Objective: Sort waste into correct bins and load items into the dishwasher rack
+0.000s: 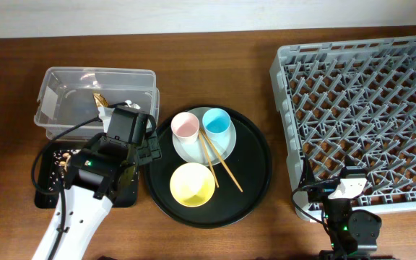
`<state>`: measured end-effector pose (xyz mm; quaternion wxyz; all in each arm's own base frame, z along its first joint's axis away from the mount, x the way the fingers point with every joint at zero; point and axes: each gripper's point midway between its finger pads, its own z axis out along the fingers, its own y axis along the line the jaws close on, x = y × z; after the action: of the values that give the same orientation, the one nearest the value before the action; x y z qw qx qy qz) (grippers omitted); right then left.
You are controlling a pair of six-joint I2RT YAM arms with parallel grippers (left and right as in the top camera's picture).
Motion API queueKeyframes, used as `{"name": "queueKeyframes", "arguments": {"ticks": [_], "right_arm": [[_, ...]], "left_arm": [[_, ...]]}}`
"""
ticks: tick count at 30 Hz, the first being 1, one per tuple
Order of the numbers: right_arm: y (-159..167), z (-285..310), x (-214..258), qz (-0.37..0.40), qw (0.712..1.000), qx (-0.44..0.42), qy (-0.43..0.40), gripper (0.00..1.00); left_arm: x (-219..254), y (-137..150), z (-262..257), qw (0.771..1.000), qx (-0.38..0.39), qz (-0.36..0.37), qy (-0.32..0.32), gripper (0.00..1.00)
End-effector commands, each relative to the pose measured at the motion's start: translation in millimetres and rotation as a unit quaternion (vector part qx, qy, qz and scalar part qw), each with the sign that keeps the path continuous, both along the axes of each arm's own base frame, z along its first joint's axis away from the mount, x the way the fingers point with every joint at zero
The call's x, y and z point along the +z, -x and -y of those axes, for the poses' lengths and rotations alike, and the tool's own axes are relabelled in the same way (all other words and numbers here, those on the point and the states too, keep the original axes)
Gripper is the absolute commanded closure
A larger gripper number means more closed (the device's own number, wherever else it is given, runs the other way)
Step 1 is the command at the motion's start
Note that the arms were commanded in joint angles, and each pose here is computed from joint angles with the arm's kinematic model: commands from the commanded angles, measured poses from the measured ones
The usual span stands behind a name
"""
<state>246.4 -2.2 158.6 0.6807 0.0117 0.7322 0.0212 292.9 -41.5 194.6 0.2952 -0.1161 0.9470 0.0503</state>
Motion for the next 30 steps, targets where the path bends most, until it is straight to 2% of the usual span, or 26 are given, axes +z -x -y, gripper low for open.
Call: {"name": "queueKeyframes", "arguments": {"ticks": [1, 6, 9, 14, 18, 21, 25, 30], "right_arm": [[-0.4, 1.0, 5.3, 0.014, 1.000, -0.004, 0.005, 0.01], [1.3, -21.8, 5.2, 0.013, 0.998, 0.063, -0.004, 0.01], [9.5, -54.9, 20.7, 0.040, 0.986, 0.161, -0.010, 0.01], [19.3, -56.3, 52.6, 0.019, 0.984, 0.160, -0.079, 0.01], [32.2, -57.9, 85.9, -0.046, 0.982, 0.157, -0.095, 0.01], [38.0, -58.3, 114.5, -0.131, 0.974, 0.149, -0.110, 0.02], [38.4, -66.2, 151.1, -0.252, 0.944, 0.159, -0.143, 0.02], [26.9, -91.6, 174.7, -0.317, 0.901, 0.228, -0.191, 0.01]], "left_arm": [[9.0, -1.6, -4.7, 1.000, 0.006, 0.014, -0.006, 0.01], [9.0, -1.6, -4.7, 1.000, 0.006, 0.014, -0.006, 0.01], [9.0, -1.6, -4.7, 1.000, 0.006, 0.014, -0.006, 0.01], [9.0, -1.5, -4.7, 1.000, 0.006, 0.013, -0.006, 0.01], [9.0, -1.5, -4.7, 1.000, 0.006, 0.013, -0.006, 0.01], [9.0, -1.5, -4.7, 1.000, 0.006, 0.013, -0.006, 0.01], [9.0, -1.5, -4.7, 1.000, 0.006, 0.013, -0.006, 0.01], [9.0, -1.5, -4.7, 1.000, 0.006, 0.013, -0.006, 0.01]]}}
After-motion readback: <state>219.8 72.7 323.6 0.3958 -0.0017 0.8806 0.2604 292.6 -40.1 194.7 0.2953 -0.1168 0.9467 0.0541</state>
